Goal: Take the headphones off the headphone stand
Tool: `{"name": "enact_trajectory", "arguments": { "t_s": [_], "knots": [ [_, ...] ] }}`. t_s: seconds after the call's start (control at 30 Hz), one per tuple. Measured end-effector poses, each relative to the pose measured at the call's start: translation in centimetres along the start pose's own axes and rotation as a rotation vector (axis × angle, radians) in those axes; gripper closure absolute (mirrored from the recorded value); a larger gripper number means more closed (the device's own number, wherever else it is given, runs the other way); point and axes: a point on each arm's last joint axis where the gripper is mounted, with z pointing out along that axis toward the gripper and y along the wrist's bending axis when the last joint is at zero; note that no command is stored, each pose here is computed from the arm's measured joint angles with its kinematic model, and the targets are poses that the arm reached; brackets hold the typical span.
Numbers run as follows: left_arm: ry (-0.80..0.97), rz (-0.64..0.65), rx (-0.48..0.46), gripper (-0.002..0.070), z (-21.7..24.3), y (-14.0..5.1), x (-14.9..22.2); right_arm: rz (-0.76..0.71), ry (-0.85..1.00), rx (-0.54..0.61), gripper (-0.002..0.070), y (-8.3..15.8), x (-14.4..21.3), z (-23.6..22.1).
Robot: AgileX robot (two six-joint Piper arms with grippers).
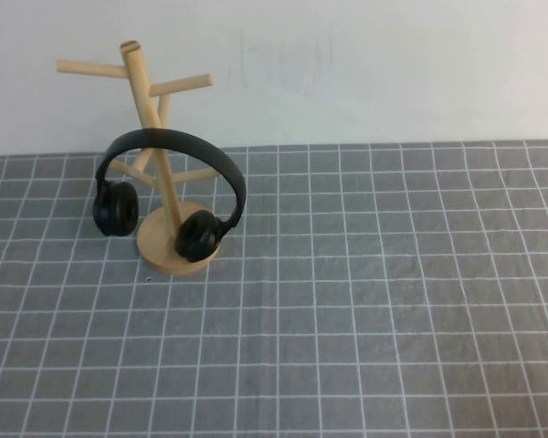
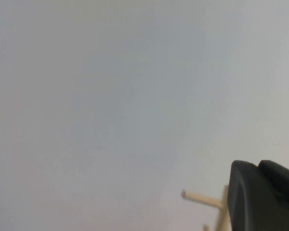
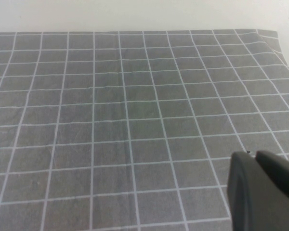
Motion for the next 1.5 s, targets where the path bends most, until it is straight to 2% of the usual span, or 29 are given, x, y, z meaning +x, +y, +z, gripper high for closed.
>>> {"name": "enact_trajectory", "arguments": {
  "t_s": [0.1, 0.2, 0.27, 0.37, 0.43, 0.6, 0.73, 0.87, 1.0, 1.1, 1.2, 1.37, 1.5],
  "knots": [
    [0.075, -0.104, 0.003, 0.0674, 0.6, -0.1, 0.7, 0.000, 0.000, 0.000, 0.0685, 0.0, 0.0, 0.0],
    [0.183, -0.140, -0.002, 0.0674, 1.4, -0.1, 1.7, 0.000, 0.000, 0.000, 0.0685, 0.0, 0.0, 0.0],
    [0.287, -0.126, -0.007, 0.0674, 2.0, -0.1, 2.8, 0.000, 0.000, 0.000, 0.0685, 0.0, 0.0, 0.0],
    [0.442, -0.007, 0.019, 0.0674, 3.3, -0.1, 4.5, 0.000, 0.000, 0.000, 0.0685, 0.0, 0.0, 0.0],
    [0.511, 0.043, 0.059, 0.0674, 4.2, -0.3, 5.4, 0.000, 0.000, 0.000, 0.0685, 0.0, 0.0, 0.0],
    [0.599, 0.035, 0.213, 0.0674, 6.5, -1.5, 7.1, 0.000, 0.000, 0.000, 0.0685, 0.0, 0.0, 0.0],
    [0.622, -0.013, 0.360, 0.0674, 8.5, -2.7, 8.5, 0.000, 0.000, 0.000, 0.0685, 0.0, 0.0, 0.0],
    [0.592, -0.107, 0.427, 0.0674, 10.6, -3.4, 9.6, 0.000, 0.000, 0.000, 0.0685, 0.0, 0.0, 0.0],
    [0.579, -0.116, 0.440, 0.0674, 12.4, -4.6, 11.1, 0.000, 0.000, 0.000, 0.0685, 0.0, 0.0, 0.0],
    [0.606, -0.069, 0.436, 0.0674, 13.1, -6.2, 12.5, 0.000, 0.000, 0.000, 0.0685, 0.0, 0.0, 0.0],
    [0.676, -0.035, 0.407, 0.0674, 13.2, -7.9, 14.2, 0.000, 0.000, 0.000, 0.0685, 0.0, 0.0, 0.0],
    [0.800, -0.083, 0.396, 0.0674, 13.6, -10.7, 16.7, 0.000, 0.000, 0.000, 0.0685, 0.0, 0.0, 0.0],
    [0.867, -0.060, 0.387, 0.0674, 14.5, -11.7, 18.7, 0.000, 0.000, 0.000, 0.0685, 0.0, 0.0, 0.0]
  ]
}}
